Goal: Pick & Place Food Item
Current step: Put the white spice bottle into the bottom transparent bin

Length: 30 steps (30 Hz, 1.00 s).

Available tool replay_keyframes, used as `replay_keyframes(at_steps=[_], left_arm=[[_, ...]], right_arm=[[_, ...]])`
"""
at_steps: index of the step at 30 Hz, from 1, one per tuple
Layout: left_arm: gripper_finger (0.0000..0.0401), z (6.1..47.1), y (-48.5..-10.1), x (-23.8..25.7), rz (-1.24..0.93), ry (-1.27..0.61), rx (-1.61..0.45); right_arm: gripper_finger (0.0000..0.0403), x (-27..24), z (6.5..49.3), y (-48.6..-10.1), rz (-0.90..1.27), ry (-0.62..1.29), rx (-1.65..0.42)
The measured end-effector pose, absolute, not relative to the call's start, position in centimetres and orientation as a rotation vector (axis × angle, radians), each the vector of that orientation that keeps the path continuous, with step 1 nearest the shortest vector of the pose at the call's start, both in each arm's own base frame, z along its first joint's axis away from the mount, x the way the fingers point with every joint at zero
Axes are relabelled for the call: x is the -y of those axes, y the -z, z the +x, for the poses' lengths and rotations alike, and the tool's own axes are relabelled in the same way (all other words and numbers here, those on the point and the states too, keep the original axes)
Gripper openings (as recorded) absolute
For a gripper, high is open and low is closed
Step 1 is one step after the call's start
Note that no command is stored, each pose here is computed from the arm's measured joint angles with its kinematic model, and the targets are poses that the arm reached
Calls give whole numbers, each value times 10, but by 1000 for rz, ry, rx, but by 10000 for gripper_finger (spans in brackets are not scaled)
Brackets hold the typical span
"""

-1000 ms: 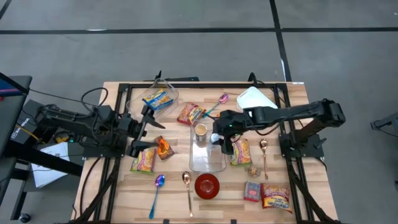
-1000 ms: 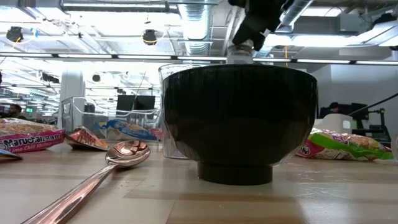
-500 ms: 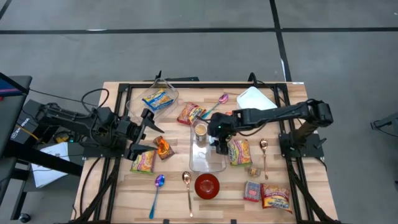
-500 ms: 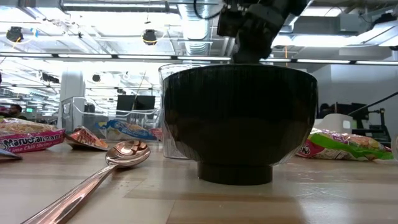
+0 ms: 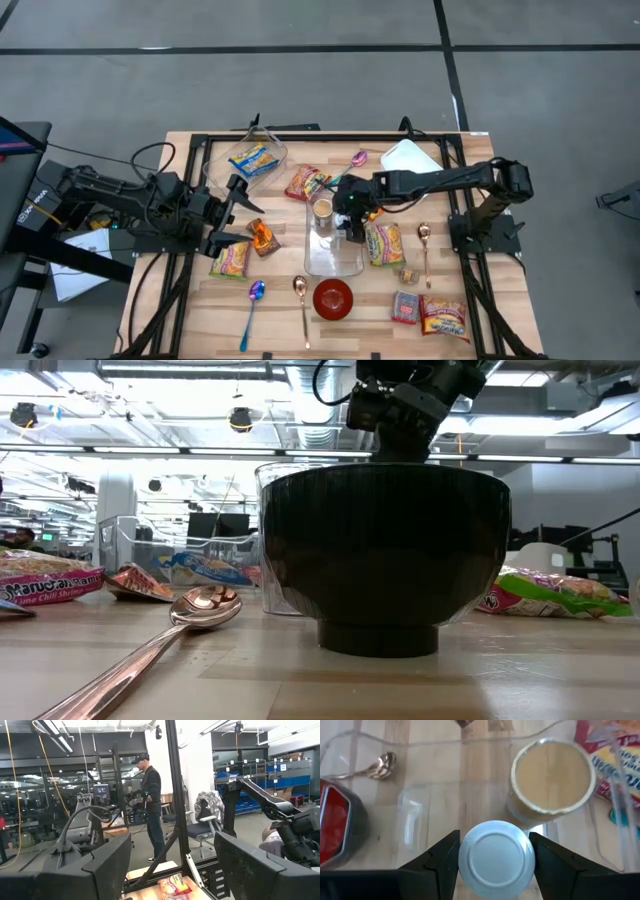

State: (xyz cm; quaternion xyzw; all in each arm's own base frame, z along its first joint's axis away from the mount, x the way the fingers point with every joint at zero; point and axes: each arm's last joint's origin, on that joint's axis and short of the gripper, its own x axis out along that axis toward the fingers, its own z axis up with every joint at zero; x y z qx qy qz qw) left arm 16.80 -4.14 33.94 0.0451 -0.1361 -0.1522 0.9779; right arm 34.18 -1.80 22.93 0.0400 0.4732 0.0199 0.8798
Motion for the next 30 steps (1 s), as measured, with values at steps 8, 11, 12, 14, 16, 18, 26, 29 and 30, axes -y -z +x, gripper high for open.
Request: replay_keyframes(at_steps=[8, 11, 12, 14, 16, 18, 26, 29, 30], left_arm=[[280, 168, -339, 41, 91, 307, 275], [280, 168, -339, 41, 91, 307, 275], [280, 168, -339, 41, 91, 307, 275], [280, 168, -339, 41, 91, 307, 274], [280, 168, -339, 41, 91, 307, 275], [280, 168, -339, 41, 91, 307, 274], [280, 168, -339, 41, 91, 308, 274], [280, 168, -339, 42, 91, 311, 274], [280, 168, -339, 42, 91, 311, 275]], right_arm=[[199, 30, 335, -217, 94, -10, -985], [199, 34, 336, -217, 90, -4, -963], [199, 36, 337, -218, 84, -4, -951], [199, 38, 337, -218, 81, -3, -949], [199, 41, 336, -218, 86, -8, -950], [199, 44, 336, -218, 99, -16, -946], [199, 50, 336, -217, 98, -9, -943], [199, 50, 336, -216, 96, -11, -948], [199, 50, 336, -216, 95, -11, -945]])
